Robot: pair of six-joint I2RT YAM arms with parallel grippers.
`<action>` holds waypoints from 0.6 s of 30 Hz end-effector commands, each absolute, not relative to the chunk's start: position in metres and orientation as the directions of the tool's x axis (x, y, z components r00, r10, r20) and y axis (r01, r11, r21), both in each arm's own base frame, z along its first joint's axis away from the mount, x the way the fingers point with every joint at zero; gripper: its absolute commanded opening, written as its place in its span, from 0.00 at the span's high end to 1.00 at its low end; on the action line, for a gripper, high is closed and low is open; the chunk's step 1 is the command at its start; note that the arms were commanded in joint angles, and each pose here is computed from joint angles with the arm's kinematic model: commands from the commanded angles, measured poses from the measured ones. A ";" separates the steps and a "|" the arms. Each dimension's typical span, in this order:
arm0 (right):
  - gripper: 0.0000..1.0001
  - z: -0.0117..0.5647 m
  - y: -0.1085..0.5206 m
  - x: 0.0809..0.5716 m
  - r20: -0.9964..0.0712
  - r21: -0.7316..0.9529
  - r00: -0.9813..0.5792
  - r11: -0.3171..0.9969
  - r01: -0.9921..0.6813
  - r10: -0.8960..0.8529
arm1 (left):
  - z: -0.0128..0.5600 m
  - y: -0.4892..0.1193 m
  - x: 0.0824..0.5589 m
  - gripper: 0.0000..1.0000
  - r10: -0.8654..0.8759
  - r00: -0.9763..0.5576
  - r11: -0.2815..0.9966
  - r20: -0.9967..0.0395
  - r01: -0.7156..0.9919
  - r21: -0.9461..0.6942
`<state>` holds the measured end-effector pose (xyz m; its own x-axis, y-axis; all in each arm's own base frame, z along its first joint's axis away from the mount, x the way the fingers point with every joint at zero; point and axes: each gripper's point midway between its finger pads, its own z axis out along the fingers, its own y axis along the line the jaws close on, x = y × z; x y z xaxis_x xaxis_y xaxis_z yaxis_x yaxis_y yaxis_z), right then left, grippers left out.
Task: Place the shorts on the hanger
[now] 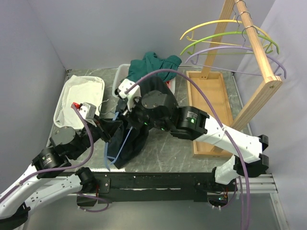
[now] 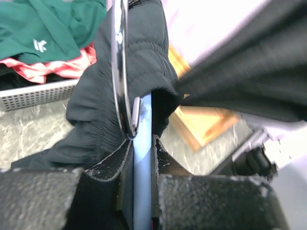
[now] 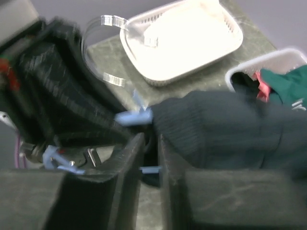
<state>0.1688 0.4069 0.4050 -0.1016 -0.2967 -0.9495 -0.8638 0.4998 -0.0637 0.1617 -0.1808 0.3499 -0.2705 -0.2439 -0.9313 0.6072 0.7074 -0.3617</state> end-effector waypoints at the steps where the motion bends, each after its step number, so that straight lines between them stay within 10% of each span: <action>1: 0.53 0.438 0.388 0.159 -0.988 0.039 -0.111 0.514 -0.857 -0.111 | 0.410 -0.167 0.175 0.99 -0.541 -0.111 0.645 -0.834 0.581 -0.496; 6: 0.23 0.429 0.348 0.160 -0.971 0.238 -0.208 0.593 -0.769 0.120 | 0.410 -0.167 0.179 0.99 -0.565 -0.094 0.641 -0.820 0.575 -0.508; 18: 0.37 0.296 0.363 0.185 -0.862 0.493 -0.414 0.676 -0.548 0.293 | 0.428 -0.164 0.182 0.99 -0.608 -0.066 0.627 -0.791 0.571 -0.530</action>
<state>0.1682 0.3359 0.2991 -0.3888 0.1793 -0.9037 -0.6124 0.6826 0.3989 0.1867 -0.1739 0.3664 -0.1693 -0.4547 -0.8744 0.5215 0.7115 -0.4710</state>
